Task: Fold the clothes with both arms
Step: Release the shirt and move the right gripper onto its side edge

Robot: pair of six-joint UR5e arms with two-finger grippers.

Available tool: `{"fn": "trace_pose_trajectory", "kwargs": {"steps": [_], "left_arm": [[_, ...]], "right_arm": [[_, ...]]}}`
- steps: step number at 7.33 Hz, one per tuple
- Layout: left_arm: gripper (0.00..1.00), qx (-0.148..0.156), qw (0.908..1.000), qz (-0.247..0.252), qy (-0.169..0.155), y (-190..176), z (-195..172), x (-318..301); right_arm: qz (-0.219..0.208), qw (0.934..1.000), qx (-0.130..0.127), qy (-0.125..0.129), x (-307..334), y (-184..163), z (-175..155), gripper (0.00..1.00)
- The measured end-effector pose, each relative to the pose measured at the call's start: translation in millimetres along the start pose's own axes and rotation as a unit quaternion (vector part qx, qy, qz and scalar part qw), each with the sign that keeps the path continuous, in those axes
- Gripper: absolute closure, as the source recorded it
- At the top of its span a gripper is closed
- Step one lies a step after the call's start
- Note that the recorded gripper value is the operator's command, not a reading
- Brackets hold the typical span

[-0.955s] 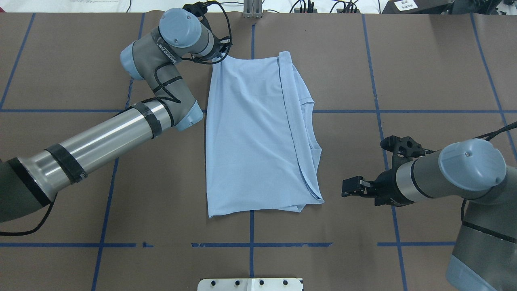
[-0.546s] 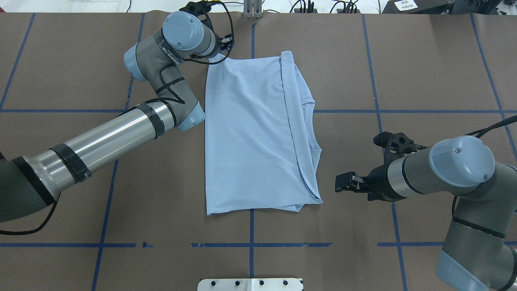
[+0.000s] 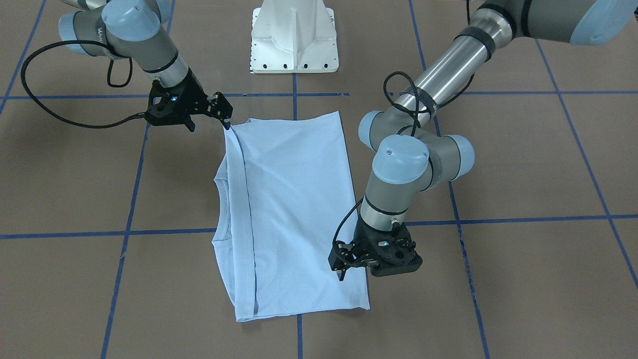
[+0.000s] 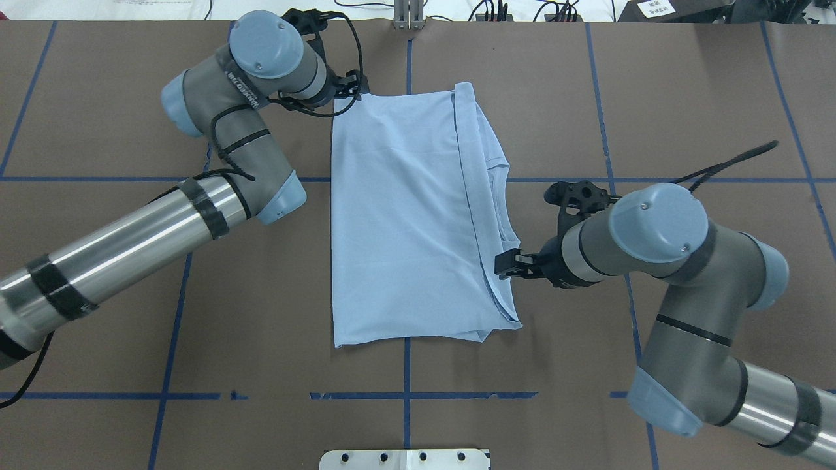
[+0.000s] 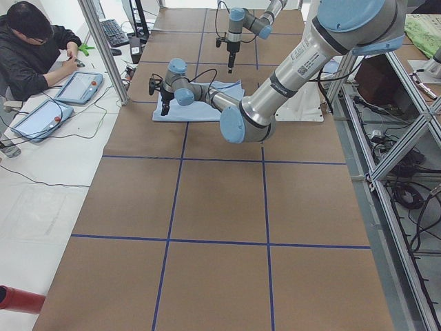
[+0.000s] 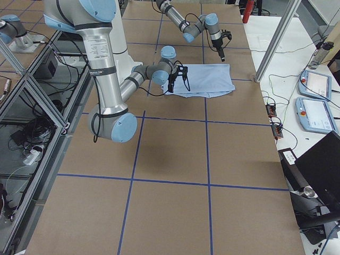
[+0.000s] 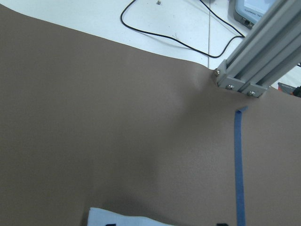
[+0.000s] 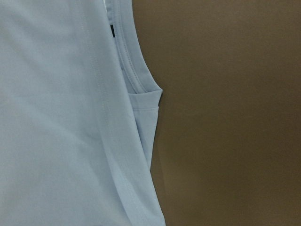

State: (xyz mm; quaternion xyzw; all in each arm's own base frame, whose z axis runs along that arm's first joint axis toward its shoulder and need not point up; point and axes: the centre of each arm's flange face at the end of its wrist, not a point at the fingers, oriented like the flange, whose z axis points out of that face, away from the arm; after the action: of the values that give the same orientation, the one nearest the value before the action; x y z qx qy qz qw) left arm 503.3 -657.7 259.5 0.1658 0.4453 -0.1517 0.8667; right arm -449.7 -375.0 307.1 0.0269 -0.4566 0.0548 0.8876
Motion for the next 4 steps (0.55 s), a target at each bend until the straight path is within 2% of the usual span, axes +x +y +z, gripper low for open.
{"fn": "trace_pose_trajectory", "kwargs": {"steps": [2, 4], "left_arm": [[0.00, -0.007, 0.9999, 0.007, -0.011, 19, -49, -21], [0.00, -0.021, 0.9997, 0.009, -0.007, 37, -92, -28]], "right_arm": [[-0.059, 0.9972, 0.004, 0.046, -38, -9, 24, 0.00], [-0.138, 0.9856, 0.009, 0.098, -51, 4, 52, 0.00]]}}
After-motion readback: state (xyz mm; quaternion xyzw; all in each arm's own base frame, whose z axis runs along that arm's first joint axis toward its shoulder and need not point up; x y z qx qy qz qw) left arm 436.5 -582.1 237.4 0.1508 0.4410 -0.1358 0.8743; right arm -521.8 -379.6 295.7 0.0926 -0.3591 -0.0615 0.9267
